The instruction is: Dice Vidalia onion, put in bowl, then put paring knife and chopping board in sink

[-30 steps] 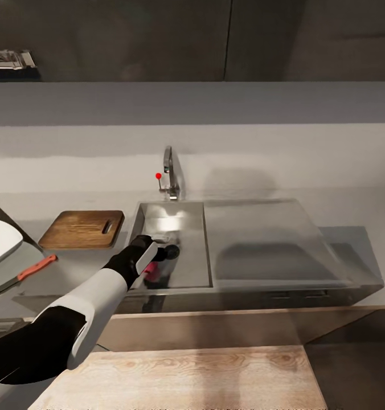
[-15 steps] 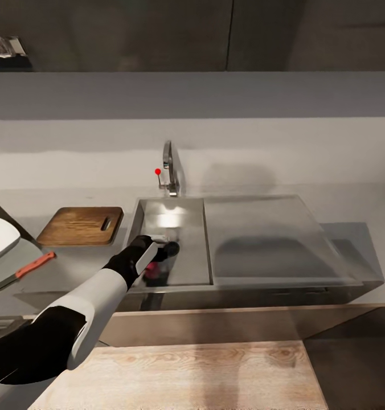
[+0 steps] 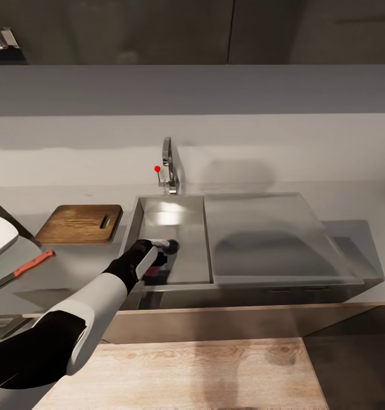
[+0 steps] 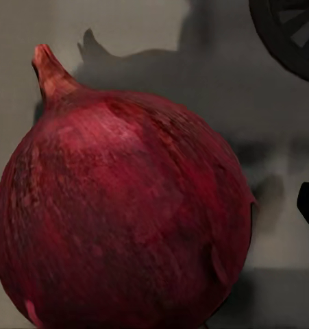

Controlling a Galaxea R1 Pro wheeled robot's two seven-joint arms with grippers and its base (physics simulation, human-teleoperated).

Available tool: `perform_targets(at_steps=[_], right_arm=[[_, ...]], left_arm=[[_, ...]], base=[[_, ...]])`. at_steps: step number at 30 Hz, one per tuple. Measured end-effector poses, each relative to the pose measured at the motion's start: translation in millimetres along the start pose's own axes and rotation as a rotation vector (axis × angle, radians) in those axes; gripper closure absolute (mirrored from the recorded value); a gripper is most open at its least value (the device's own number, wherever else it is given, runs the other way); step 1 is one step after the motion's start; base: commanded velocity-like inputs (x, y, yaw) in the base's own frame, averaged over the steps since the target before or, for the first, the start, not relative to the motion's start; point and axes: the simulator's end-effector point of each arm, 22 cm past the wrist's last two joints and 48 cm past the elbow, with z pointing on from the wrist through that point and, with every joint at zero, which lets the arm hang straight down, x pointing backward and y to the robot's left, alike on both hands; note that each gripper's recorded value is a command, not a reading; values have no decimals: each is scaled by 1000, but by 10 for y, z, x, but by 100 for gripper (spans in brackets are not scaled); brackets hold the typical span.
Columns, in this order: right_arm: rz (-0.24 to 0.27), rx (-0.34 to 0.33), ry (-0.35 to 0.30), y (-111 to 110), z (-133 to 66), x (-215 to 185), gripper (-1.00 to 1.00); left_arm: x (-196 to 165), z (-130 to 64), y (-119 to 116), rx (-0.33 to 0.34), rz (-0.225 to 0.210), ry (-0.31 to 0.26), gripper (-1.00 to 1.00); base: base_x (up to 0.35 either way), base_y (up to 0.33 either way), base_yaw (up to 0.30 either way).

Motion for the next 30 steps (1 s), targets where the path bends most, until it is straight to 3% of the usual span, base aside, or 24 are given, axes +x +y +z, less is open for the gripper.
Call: perform_targets(at_steps=[30], right_arm=[[12,-5,-14,70,2,-48,-100]], left_arm=[[-57,-62,16,-6,0,-13,-100]], base=[[0,0,-16]])
